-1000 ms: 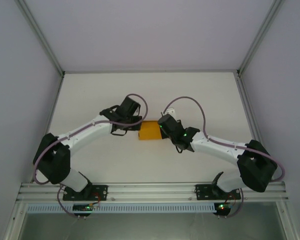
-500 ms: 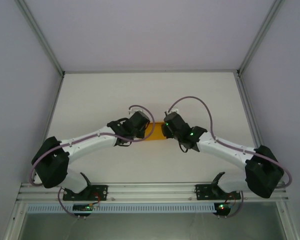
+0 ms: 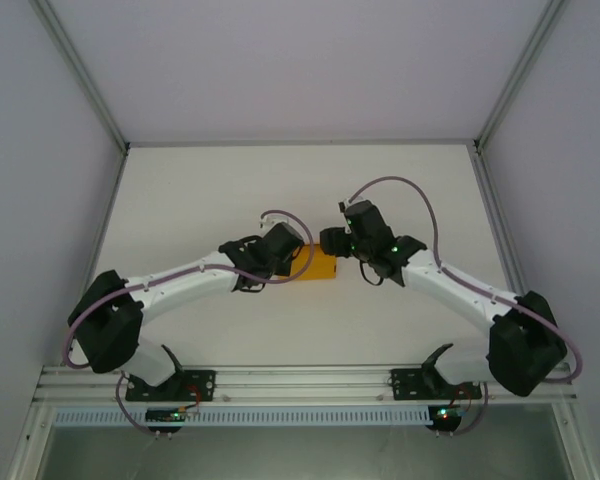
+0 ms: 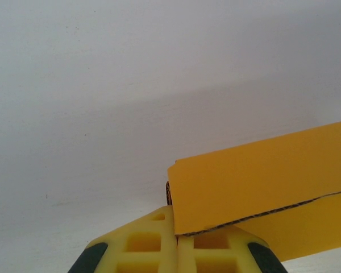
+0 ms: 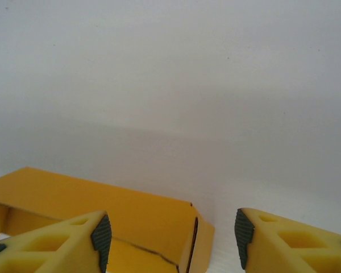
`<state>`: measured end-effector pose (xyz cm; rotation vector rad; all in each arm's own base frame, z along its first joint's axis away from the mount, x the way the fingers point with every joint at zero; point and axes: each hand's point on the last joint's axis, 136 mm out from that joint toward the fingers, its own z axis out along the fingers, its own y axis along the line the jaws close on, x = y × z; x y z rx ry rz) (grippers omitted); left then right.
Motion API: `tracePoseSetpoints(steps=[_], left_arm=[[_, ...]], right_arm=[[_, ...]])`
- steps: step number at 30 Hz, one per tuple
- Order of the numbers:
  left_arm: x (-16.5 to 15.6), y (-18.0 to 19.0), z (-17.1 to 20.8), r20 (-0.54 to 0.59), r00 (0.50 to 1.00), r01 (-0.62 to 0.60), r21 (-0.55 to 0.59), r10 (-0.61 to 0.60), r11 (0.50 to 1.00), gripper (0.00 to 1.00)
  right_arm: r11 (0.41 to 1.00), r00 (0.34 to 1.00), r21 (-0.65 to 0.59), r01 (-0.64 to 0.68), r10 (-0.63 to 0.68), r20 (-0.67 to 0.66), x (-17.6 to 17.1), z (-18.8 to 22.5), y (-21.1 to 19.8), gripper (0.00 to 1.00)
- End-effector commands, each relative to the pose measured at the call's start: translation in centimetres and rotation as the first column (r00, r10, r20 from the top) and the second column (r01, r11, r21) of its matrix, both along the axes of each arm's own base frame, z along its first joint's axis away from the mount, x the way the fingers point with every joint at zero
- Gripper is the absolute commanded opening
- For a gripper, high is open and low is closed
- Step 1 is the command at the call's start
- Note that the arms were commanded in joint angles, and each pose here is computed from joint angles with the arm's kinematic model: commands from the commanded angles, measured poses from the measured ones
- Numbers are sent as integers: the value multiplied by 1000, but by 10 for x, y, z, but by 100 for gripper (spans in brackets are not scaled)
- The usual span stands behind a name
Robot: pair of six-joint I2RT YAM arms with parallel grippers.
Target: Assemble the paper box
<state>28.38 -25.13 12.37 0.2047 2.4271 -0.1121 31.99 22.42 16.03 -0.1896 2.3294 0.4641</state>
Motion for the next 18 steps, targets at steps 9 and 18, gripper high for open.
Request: tracePoseSetpoints(steps=[9, 18], left_arm=[[-25, 6, -12, -137, 977, 179, 119, -162, 977, 25], [-29, -13, 9, -145, 948, 292, 34, -284, 956, 40]], right_arm=[[996, 989, -12, 84, -85, -119, -5, -42, -8, 43], [984, 976, -96, 152, -165, -140, -22, -81, -17, 39]])
